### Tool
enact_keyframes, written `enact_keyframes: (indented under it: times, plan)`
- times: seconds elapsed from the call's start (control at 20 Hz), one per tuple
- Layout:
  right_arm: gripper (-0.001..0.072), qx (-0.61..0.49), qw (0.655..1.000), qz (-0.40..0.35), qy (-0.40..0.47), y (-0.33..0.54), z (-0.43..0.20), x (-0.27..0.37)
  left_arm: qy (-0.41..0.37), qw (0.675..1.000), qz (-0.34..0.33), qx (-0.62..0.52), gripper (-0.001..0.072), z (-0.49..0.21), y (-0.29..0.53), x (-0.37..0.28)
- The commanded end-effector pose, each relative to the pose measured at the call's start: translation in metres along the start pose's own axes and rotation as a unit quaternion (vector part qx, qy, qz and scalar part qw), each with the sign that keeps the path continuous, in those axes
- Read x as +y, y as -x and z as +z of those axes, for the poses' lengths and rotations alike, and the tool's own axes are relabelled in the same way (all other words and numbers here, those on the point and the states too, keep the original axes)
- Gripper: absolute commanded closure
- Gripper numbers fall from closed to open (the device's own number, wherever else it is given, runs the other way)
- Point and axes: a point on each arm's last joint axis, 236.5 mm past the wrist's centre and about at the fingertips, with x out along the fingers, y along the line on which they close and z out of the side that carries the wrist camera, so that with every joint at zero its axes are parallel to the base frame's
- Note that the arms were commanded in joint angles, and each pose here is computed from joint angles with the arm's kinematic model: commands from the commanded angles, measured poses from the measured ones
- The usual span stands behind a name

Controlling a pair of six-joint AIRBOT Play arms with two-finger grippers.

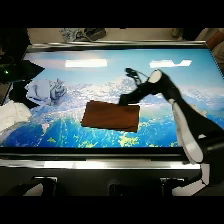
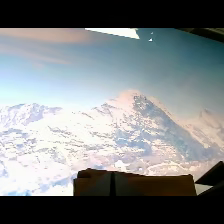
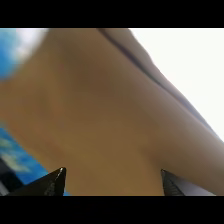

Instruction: Fold the shirts.

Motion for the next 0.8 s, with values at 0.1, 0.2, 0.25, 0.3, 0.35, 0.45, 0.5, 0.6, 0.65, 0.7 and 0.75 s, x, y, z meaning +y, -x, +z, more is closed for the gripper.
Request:
enact_keyframes:
  times: [0.1, 0.2, 0.25, 0.3, 0.35, 0.45, 0.5, 0.6, 0.65, 0.7, 0.75]
  plan:
    - [0.0033, 0.076, 0.983, 0.025, -0.163, 0.025, -0.103, -0.076, -0.008, 1.000, 0.017, 0.004, 0.0671, -0.002, 0.001, 0.008]
    - [0.0033, 0.046, 0.976, 0.057, -0.203, -0.007, -0.106, -0.068, -0.008, 1.000, 0.017, 0.004, 0.0671, -0.002, 0.001, 0.008]
    - [0.0039, 0.040, 0.974, 0.067, -0.214, -0.020, -0.107, -0.062, -0.008, 1.000, 0.017, 0.004, 0.0670, -0.002, 0.001, 0.008]
    - [0.0040, 0.038, 0.972, 0.073, -0.221, -0.033, -0.108, -0.057, -0.008, 1.000, 0.017, 0.004, 0.0671, -0.002, 0.001, 0.008]
    - [0.0049, 0.040, 0.971, 0.075, -0.222, -0.042, -0.108, -0.053, -0.008, 1.000, 0.017, 0.004, 0.0670, -0.002, 0.001, 0.008]
    - [0.0142, 0.022, 0.971, 0.077, -0.226, -0.056, -0.095, -0.049, -0.007, 1.000, 0.017, 0.006, 0.0670, -0.003, 0.000, 0.009]
    - [0.0225, 0.002, 0.969, 0.082, -0.233, -0.059, -0.084, -0.047, -0.008, 1.000, 0.015, 0.008, 0.0670, -0.004, -0.002, 0.008]
    - [0.0655, -0.024, 0.965, 0.128, -0.226, -0.054, -0.067, -0.027, -0.007, 1.000, 0.013, 0.014, 0.0670, -0.006, -0.008, 0.008]
    - [0.0660, -0.040, 0.970, 0.152, -0.187, -0.045, -0.057, -0.018, -0.007, 1.000, 0.011, 0.018, 0.0670, -0.008, -0.011, 0.008]
    - [0.0661, -0.049, 0.975, 0.165, -0.138, -0.030, -0.049, -0.011, -0.006, 1.000, 0.011, 0.022, 0.0670, -0.010, -0.014, 0.008]
    - [0.0661, -0.058, 0.979, 0.163, -0.106, -0.011, -0.041, -0.010, -0.007, 1.000, 0.009, 0.026, 0.0670, -0.012, -0.017, 0.007]
